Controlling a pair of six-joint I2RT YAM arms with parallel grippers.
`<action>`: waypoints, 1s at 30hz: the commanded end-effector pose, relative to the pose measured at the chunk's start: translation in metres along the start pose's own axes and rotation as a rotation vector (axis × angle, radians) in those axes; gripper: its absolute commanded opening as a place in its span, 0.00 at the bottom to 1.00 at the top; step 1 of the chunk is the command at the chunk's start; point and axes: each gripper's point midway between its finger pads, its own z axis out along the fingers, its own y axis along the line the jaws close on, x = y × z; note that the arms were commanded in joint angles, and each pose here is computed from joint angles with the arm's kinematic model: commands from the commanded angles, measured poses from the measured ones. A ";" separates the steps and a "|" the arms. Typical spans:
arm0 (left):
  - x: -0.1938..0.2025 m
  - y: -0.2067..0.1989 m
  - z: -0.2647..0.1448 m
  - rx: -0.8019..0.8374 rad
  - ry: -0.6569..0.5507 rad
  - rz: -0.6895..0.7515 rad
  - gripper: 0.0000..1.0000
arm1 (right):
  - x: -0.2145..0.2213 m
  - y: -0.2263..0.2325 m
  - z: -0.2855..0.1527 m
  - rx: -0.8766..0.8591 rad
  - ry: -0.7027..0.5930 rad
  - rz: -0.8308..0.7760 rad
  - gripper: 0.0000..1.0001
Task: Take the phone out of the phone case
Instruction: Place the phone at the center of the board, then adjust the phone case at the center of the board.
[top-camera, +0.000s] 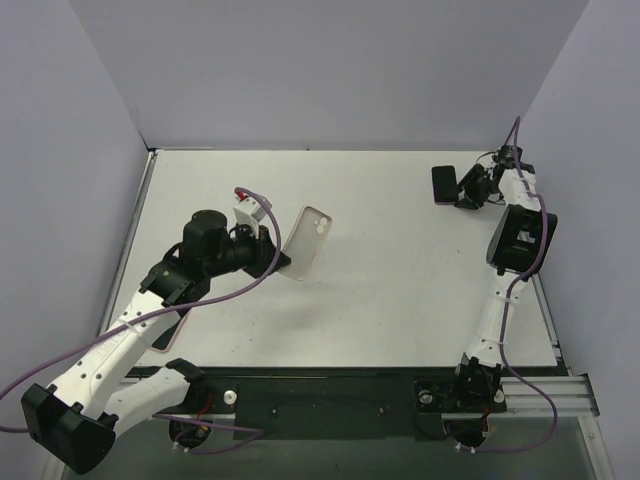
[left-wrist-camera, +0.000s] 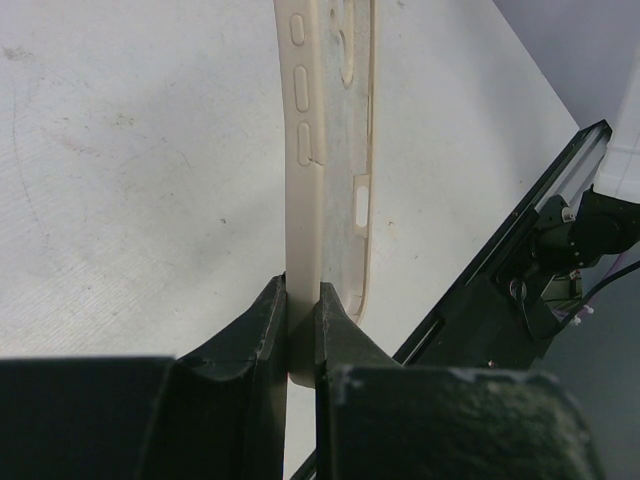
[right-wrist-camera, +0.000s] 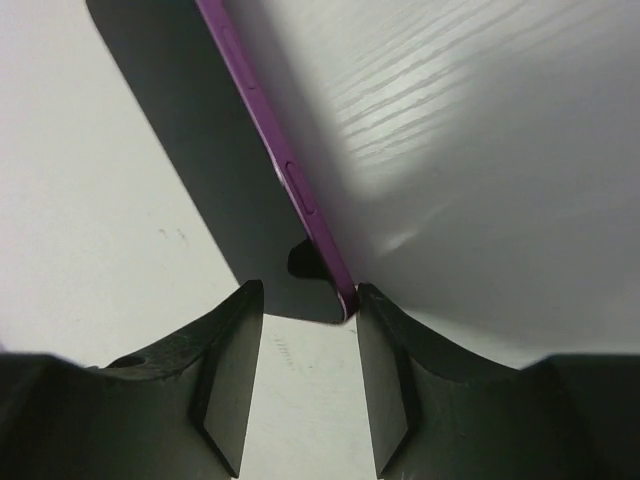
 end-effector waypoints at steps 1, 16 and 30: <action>-0.012 -0.009 0.002 0.054 -0.045 0.039 0.00 | 0.001 -0.038 -0.016 0.264 -0.004 -0.061 0.40; 0.008 -0.004 0.031 0.150 0.048 -0.055 0.00 | 0.053 0.024 -0.149 0.512 -0.304 -0.295 0.49; 0.097 -0.073 0.102 0.267 0.172 -0.408 0.00 | 0.233 0.056 -0.166 0.126 -0.294 -0.456 0.50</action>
